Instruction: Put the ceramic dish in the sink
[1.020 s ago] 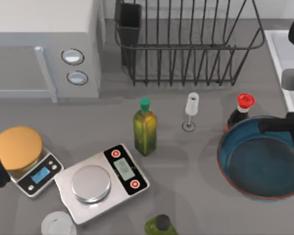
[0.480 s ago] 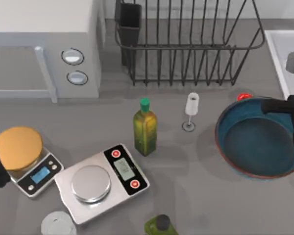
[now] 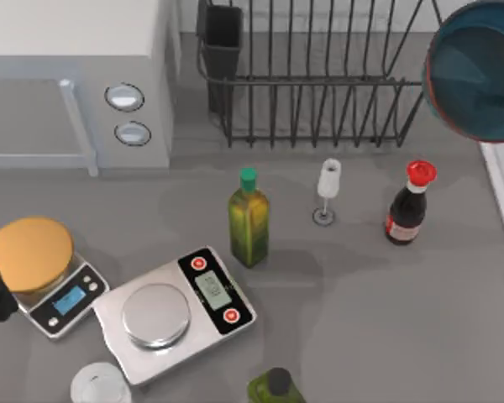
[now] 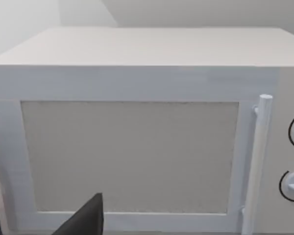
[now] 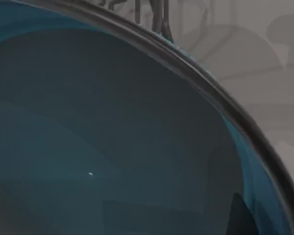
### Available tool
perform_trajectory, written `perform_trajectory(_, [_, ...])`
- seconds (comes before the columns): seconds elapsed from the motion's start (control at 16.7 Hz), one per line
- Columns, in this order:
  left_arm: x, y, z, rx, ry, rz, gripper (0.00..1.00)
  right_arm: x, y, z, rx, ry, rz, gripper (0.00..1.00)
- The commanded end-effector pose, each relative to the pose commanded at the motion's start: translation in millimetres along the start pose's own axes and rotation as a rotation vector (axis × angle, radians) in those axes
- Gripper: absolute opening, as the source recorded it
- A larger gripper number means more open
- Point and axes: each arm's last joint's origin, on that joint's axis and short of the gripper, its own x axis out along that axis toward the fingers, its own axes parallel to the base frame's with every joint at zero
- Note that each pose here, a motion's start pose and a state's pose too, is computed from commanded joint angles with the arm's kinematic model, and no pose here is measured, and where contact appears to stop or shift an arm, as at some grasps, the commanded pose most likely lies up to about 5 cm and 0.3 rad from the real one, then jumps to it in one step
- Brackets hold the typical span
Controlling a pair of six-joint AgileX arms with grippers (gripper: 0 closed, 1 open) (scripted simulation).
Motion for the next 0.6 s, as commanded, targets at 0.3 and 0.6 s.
perform_trajectory(0.3, [0,0,0,0.0,0.0,0.0,1.0,2,-81,18,-0.128,-0.46,0.014,0.0])
perform_trajectory(0.6, [0,0,0,0.0,0.0,0.0,1.0,-15,-138,-10,-0.276,-0.765,-0.089,0.0])
